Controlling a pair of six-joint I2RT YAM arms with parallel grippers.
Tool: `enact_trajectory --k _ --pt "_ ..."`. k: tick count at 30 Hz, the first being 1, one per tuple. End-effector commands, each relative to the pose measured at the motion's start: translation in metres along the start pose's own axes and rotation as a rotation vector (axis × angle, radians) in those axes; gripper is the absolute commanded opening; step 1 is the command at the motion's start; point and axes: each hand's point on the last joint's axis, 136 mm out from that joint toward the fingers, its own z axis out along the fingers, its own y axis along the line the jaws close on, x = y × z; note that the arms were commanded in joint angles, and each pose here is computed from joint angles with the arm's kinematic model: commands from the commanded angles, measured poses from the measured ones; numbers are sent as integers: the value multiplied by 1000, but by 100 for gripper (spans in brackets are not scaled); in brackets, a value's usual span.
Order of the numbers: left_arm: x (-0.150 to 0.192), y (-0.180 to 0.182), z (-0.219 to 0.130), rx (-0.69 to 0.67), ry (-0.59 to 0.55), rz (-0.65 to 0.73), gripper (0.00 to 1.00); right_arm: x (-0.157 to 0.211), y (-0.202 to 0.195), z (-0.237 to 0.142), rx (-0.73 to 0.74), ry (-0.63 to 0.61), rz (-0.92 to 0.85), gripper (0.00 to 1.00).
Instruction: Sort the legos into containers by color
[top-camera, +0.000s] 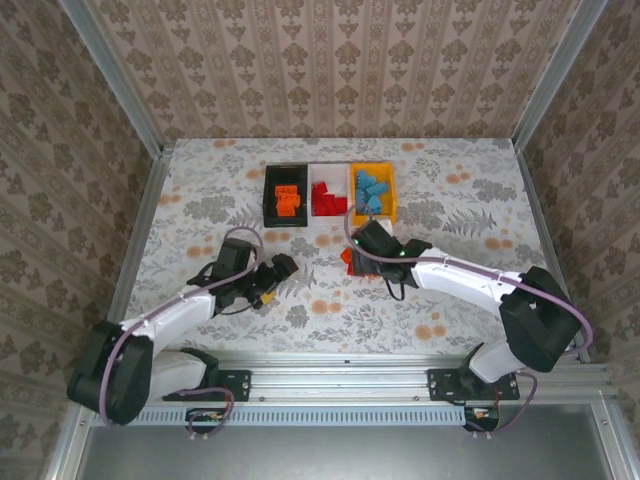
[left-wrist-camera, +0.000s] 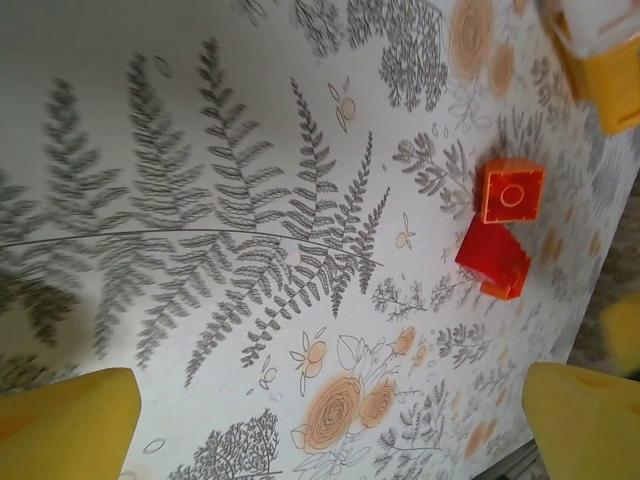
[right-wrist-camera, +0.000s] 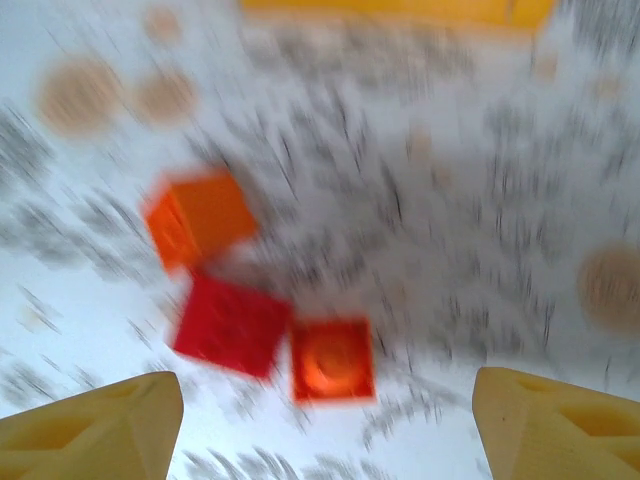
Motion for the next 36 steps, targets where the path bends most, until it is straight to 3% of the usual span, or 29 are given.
enact_trajectory --k 1,8,18,29,36 --pt "-7 -21 1 64 -17 81 100 8 13 0 -83 21 62 79" --pt "-2 -13 -2 38 2 81 100 18 -3 23 33 67 24 78" --pt "-1 -6 -10 27 -32 70 100 31 -24 50 32 122 64 63" --pt "-2 -8 -11 23 -30 66 100 21 -38 63 29 96 76 60" --pt "-17 -8 -30 0 -56 86 100 15 -38 78 51 121 62 37"
